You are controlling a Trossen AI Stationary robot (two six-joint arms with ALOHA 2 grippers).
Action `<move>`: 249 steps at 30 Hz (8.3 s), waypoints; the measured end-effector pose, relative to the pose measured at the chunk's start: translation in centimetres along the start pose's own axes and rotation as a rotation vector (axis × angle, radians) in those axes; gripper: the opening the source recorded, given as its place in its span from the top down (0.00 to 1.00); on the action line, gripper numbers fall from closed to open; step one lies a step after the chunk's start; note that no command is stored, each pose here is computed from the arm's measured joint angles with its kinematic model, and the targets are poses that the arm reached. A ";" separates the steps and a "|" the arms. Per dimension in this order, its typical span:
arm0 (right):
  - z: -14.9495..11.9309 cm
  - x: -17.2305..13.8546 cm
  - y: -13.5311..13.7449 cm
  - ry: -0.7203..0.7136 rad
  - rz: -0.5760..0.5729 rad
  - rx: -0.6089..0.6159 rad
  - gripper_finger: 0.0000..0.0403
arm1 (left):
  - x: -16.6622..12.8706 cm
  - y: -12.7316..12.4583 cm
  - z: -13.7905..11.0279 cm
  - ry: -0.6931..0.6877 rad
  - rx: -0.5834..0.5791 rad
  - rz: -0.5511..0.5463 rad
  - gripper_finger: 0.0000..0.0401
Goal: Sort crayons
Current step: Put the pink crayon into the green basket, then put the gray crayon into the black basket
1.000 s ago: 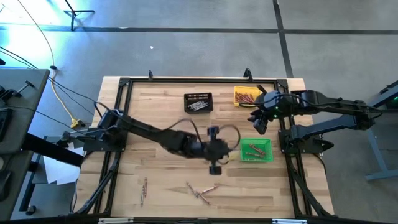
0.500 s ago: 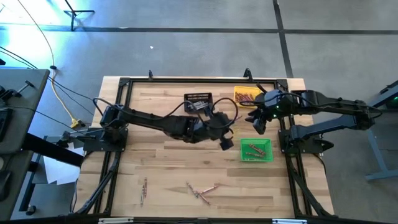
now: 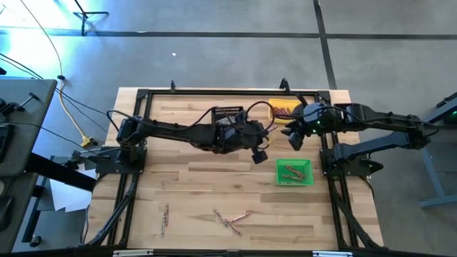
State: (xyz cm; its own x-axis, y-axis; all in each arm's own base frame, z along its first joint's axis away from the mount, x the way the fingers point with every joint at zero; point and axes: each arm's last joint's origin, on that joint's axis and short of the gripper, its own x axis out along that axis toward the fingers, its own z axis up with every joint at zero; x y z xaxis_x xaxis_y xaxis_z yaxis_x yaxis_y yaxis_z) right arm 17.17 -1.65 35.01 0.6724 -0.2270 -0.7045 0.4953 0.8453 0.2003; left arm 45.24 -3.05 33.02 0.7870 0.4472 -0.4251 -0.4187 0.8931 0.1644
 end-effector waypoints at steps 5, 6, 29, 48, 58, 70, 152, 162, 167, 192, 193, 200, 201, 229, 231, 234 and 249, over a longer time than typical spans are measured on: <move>0.1 0.0 0.0 -0.015 -0.001 0.050 0.68 | 0.2 0.8 -0.1 0.035 0.061 -0.021 1.00; 0.2 0.1 0.0 -0.021 -0.010 0.050 0.68 | 0.1 1.1 -0.1 0.043 0.068 -0.022 1.00; -1.4 2.4 -1.5 -0.298 -0.204 0.151 0.68 | -5.8 3.6 -1.4 0.272 0.097 0.137 1.00; -4.5 4.4 -1.8 -0.740 0.348 0.309 0.68 | -5.2 3.5 -0.6 0.108 0.004 0.122 1.00; -3.9 4.5 -0.6 -0.787 0.454 0.275 0.67 | -2.1 2.9 -0.2 0.009 -0.087 0.062 1.00; -3.7 4.4 -1.0 -0.800 0.433 0.279 0.58 | -1.6 3.0 0.5 -0.066 -0.129 0.042 1.00; -13.8 5.9 -1.7 0.353 0.339 0.272 0.63 | -3.9 0.7 -8.7 0.818 -0.317 -0.213 0.70; -12.9 5.8 -1.1 0.258 0.415 0.225 0.65 | -10.3 -8.5 -14.4 0.793 0.266 -0.667 0.77; -12.3 5.8 -0.9 0.173 0.410 0.268 0.65 | -10.9 -10.1 -16.6 0.647 0.497 -0.733 0.77; -12.2 5.8 -0.9 0.133 0.406 0.199 0.65 | -9.3 -11.4 -18.2 0.359 0.520 -0.846 0.64; -12.2 5.8 -0.9 0.133 0.406 0.197 0.65 | -9.1 -11.5 -18.3 0.363 0.521 -0.845 0.64; -12.2 5.8 -0.9 0.133 0.406 0.197 0.65 | -7.9 -13.3 -20.3 0.448 0.537 -0.840 0.64; -12.2 5.8 -0.9 0.133 0.406 0.197 0.65 | -7.7 -13.6 -20.4 0.450 0.536 -0.832 0.64; -12.2 5.8 -0.9 0.134 0.405 0.196 0.65 | -6.8 -15.3 -24.8 0.681 0.402 -0.648 0.98; -12.2 5.8 -0.9 0.134 0.405 0.197 0.65 | -6.8 -15.1 -24.7 0.706 0.333 -0.622 0.98; -12.2 5.8 -0.9 0.134 0.405 0.197 0.65 | -7.1 -14.9 -24.2 0.705 0.298 -0.617 0.99; -12.2 5.8 -0.9 0.134 0.406 0.196 0.65 | -9.2 -5.2 -12.6 0.376 0.124 -0.324 1.00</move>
State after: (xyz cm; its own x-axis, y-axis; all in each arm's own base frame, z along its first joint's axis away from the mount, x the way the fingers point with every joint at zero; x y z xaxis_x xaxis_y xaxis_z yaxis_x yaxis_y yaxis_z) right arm 13.94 2.15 22.43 0.7630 0.1783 -0.6213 0.3099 0.7426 0.5937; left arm 34.50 -12.43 24.86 0.6408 0.1183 -0.7585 -0.1055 0.9923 0.0656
